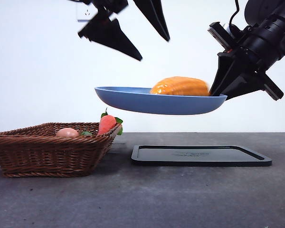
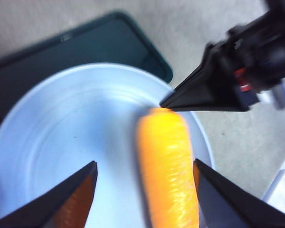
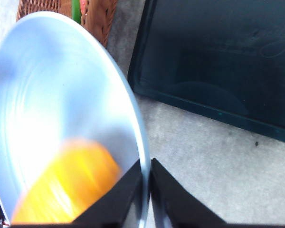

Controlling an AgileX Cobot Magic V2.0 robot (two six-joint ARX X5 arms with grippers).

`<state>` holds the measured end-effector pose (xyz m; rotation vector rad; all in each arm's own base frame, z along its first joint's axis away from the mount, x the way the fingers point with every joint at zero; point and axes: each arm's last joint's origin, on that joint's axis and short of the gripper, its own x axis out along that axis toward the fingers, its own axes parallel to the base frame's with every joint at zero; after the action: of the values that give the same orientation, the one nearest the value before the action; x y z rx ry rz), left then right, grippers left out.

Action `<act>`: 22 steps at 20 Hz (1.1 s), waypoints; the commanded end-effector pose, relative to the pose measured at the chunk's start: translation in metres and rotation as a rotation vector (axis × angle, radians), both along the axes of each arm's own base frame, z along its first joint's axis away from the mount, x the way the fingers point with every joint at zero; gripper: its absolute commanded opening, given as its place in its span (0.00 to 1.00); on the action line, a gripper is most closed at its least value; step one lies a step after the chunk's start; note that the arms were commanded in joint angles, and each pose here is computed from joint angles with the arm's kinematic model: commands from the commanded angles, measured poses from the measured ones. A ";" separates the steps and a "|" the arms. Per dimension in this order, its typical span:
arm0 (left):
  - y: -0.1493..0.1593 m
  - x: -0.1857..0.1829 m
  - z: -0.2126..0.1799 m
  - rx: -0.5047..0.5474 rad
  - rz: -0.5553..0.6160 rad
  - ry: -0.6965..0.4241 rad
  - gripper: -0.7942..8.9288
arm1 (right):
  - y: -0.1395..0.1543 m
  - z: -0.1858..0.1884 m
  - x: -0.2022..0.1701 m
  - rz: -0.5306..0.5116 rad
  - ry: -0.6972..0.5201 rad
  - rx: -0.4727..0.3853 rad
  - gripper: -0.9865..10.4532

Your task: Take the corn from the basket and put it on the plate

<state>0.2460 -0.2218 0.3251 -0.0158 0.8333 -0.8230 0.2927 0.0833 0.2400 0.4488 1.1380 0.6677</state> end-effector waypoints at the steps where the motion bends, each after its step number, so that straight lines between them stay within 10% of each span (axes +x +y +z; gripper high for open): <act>1: 0.005 -0.006 0.017 -0.020 -0.019 -0.054 0.42 | -0.004 0.003 0.006 -0.032 0.002 0.021 0.09; 12: 0.048 -0.055 0.078 -0.139 -0.029 -0.222 0.42 | -0.059 -0.019 0.058 -0.271 0.044 -0.040 0.09; 22: 0.065 -0.075 0.093 -0.167 -0.028 -0.255 0.42 | -0.063 -0.067 0.115 -0.287 0.109 -0.069 0.09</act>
<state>0.1724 -0.1564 0.4113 -0.0489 0.5494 -0.8857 0.4019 0.0186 0.1740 0.5750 1.1767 0.3475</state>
